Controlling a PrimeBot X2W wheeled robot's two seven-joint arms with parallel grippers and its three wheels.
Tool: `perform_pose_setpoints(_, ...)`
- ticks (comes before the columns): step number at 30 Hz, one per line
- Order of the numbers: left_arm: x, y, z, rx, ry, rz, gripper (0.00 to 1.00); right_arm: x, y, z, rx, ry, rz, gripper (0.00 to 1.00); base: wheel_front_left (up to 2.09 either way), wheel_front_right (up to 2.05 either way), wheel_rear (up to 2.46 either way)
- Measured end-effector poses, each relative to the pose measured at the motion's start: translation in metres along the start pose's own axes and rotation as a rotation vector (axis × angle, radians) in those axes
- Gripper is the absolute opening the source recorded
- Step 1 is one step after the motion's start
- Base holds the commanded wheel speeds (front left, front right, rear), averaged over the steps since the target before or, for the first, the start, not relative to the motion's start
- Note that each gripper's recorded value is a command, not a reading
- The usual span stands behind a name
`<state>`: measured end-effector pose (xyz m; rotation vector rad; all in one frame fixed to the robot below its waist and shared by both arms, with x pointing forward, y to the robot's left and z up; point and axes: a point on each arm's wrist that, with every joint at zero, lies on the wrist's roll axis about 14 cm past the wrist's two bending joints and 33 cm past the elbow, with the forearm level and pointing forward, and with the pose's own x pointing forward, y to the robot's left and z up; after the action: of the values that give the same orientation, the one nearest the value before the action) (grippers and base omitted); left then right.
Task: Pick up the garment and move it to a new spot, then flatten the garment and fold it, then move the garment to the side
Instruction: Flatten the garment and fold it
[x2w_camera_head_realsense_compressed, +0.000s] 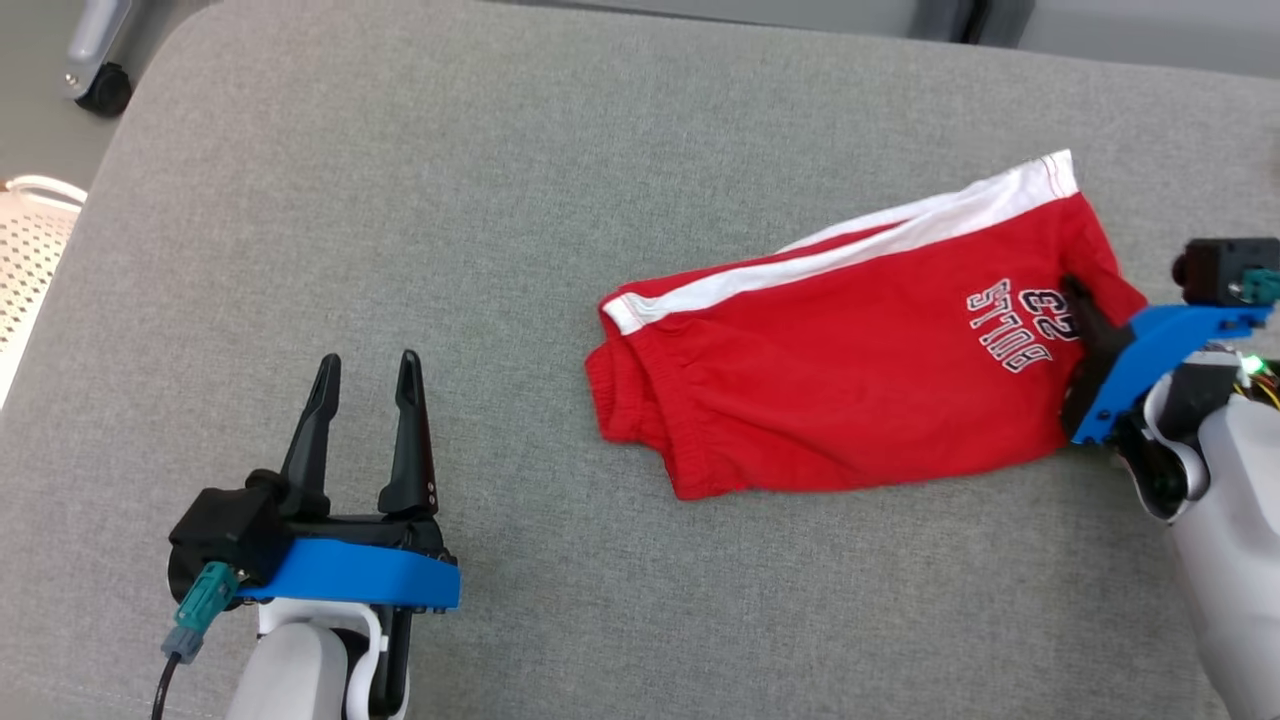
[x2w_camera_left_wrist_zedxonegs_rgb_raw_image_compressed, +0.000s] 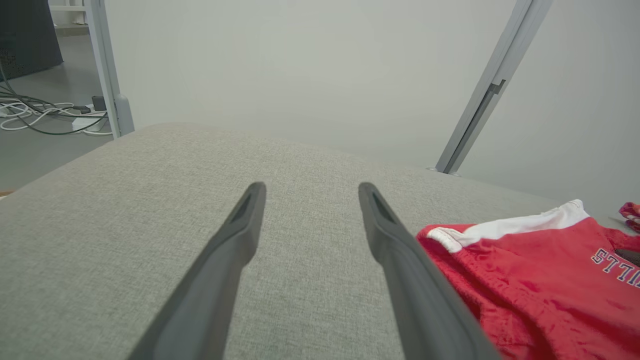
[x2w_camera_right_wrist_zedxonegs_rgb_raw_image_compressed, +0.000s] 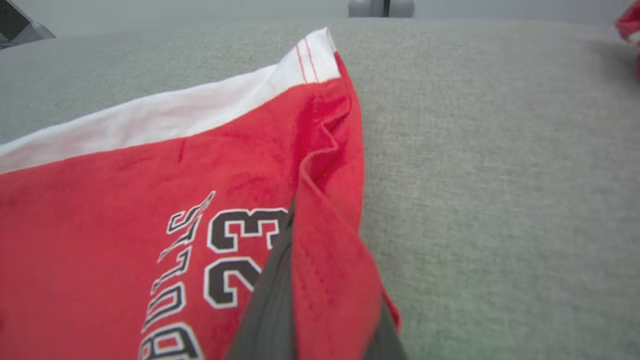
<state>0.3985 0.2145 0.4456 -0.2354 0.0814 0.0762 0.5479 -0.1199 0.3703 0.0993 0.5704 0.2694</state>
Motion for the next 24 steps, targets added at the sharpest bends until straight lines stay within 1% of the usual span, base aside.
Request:
perform_pose_setpoints(5,-0.005,-0.005,0.006,0.0,-0.017,-0.014,1.0,-0.02,-0.023,0.018,0.055,-0.13,-0.066,0.0,0.0,0.0,0.0)
perform_pose_setpoints(8,-0.009,-0.007,0.008,0.0,-0.022,-0.021,1.0,-0.038,-0.037,0.023,0.066,-0.192,-0.114,0.0,0.0,0.0,0.0)
perform_pose_setpoints(16,-0.02,-0.016,0.01,-0.002,-0.029,-0.051,1.0,-0.089,-0.065,0.032,0.02,-0.289,-0.228,0.0,0.0,0.0,0.0)
perform_pose_setpoints(20,-0.025,-0.022,0.012,-0.003,-0.034,-0.069,1.0,-0.11,-0.061,0.043,-0.034,-0.323,-0.255,0.0,0.0,0.0,0.0)
perform_pose_setpoints(24,-0.027,-0.025,0.014,-0.001,-0.04,-0.08,1.0,-0.122,-0.039,0.059,-0.1,-0.355,-0.232,0.0,0.0,0.0,0.0)
